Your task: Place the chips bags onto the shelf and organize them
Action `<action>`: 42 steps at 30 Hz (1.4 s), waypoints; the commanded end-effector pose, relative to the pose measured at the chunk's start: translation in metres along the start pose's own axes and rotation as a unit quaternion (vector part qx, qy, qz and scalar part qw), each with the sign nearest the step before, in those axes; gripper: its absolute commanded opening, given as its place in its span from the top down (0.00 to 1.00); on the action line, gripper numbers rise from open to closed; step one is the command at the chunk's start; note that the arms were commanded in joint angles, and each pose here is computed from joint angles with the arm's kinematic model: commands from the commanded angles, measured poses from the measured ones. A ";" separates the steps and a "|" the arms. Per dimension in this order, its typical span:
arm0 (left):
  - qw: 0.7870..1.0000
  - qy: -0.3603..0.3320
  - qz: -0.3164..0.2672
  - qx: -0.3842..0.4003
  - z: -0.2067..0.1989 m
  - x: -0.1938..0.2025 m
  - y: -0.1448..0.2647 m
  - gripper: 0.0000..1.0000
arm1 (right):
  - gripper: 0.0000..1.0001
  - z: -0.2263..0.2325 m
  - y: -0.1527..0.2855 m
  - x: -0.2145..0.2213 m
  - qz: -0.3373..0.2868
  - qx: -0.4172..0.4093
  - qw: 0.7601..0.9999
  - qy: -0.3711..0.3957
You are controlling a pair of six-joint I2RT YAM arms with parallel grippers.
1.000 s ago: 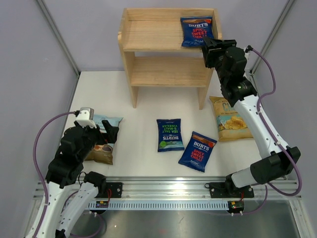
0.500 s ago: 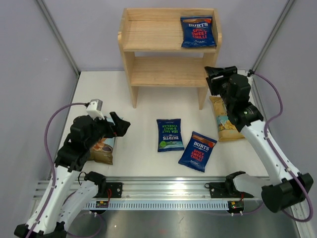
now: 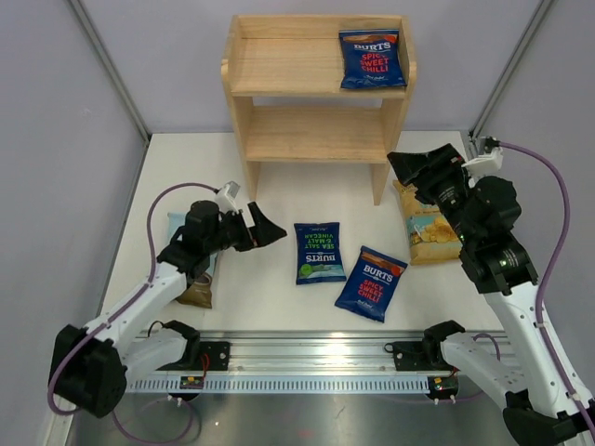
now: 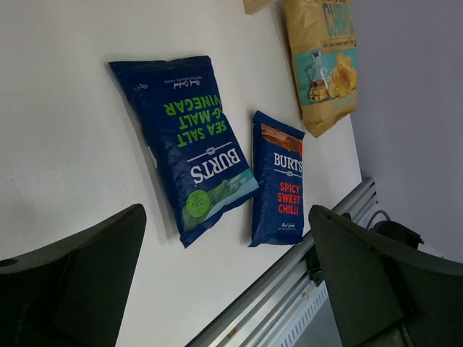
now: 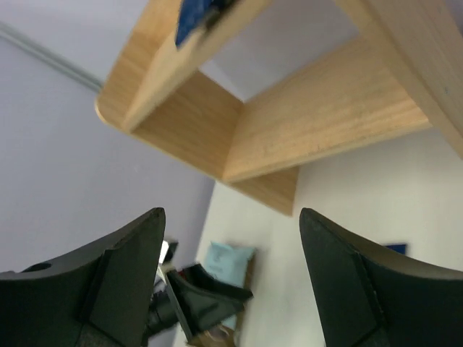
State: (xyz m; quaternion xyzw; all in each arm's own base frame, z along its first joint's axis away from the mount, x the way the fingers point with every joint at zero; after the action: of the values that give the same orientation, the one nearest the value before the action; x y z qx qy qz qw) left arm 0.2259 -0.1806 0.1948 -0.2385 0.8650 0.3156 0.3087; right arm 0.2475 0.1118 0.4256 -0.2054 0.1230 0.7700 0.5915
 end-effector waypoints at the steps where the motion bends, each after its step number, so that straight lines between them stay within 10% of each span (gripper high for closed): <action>1: 0.998 -0.001 -0.014 0.060 -0.016 -0.008 -0.021 0.01 | 0.17 -0.024 0.013 0.042 0.140 -0.009 0.986 0.094; 13: 0.995 0.041 0.085 0.039 0.021 0.035 -0.096 0.08 | 0.13 -0.048 0.050 0.109 0.333 -0.106 0.935 0.066; 28: 0.988 0.056 0.145 -0.019 0.040 0.070 -0.141 0.25 | 0.13 -0.063 0.058 0.117 0.336 -0.105 0.934 0.064; 42: 0.990 0.071 0.116 -0.031 0.042 0.075 -0.143 0.95 | 0.13 -0.076 0.061 0.120 0.330 -0.085 0.938 0.059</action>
State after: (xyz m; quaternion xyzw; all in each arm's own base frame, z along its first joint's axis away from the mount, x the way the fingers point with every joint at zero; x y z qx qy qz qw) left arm 0.2717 -0.2673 0.0495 -0.1291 0.9041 0.3683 0.1739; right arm 0.1736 0.1660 0.3015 -0.2407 0.1558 0.9191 0.2703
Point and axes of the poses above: each gripper's point midway between its finger pads, its own y axis back along the fingers, its own z axis along the line the jaws close on, x = y × z, the point moved 4 cm from there along y, back along the fingers, and after that the axes turned 10 degrees about -y, right-handed, at the moved point
